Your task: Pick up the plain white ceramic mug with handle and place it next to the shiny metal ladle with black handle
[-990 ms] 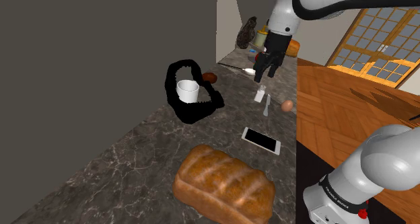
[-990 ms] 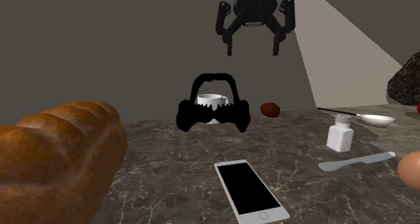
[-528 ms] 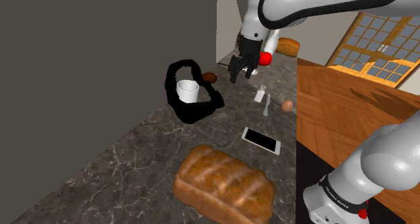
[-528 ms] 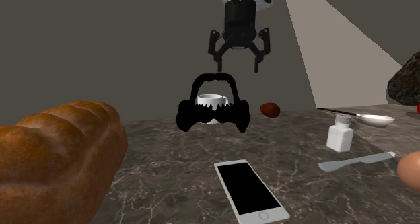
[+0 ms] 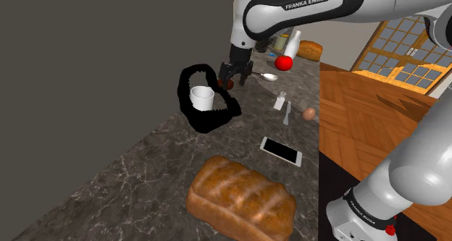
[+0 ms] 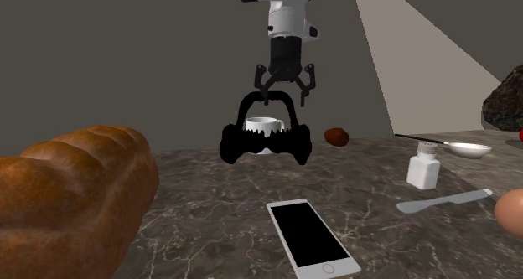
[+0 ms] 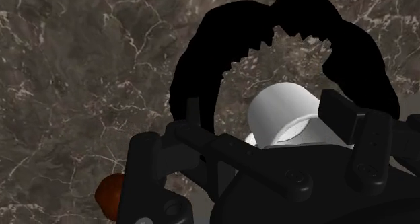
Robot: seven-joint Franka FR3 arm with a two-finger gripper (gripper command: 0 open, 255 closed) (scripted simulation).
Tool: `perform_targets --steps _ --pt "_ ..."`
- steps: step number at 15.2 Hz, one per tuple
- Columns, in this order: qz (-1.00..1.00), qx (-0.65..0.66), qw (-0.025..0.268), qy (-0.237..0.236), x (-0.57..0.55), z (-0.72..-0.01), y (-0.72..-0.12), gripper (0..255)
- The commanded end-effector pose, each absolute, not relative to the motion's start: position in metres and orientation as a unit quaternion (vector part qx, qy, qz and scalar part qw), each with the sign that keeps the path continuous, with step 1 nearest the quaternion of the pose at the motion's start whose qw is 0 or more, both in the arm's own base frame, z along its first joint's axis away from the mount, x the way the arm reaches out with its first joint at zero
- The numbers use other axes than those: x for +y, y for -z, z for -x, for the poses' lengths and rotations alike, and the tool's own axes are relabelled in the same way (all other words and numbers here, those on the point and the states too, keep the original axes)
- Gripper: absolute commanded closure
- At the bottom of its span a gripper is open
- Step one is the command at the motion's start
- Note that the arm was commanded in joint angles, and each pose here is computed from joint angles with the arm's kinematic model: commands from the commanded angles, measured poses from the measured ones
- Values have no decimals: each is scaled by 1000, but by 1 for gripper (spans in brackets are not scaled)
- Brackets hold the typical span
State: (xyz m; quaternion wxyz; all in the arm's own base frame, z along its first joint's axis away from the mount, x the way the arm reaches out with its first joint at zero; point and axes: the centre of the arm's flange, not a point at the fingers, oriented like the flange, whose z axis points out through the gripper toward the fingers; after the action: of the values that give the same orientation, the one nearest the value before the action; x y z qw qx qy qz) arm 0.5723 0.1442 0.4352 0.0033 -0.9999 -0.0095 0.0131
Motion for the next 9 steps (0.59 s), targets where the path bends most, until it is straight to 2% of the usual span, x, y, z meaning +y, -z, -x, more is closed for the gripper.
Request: perform_targets --steps 1,6,9 --pt "1000 -7 4 -11 152 -594 -423 0" --pt "1000 -3 5 -5 174 -649 -396 0" --pt "1000 -2 5 -4 177 -656 -382 0"
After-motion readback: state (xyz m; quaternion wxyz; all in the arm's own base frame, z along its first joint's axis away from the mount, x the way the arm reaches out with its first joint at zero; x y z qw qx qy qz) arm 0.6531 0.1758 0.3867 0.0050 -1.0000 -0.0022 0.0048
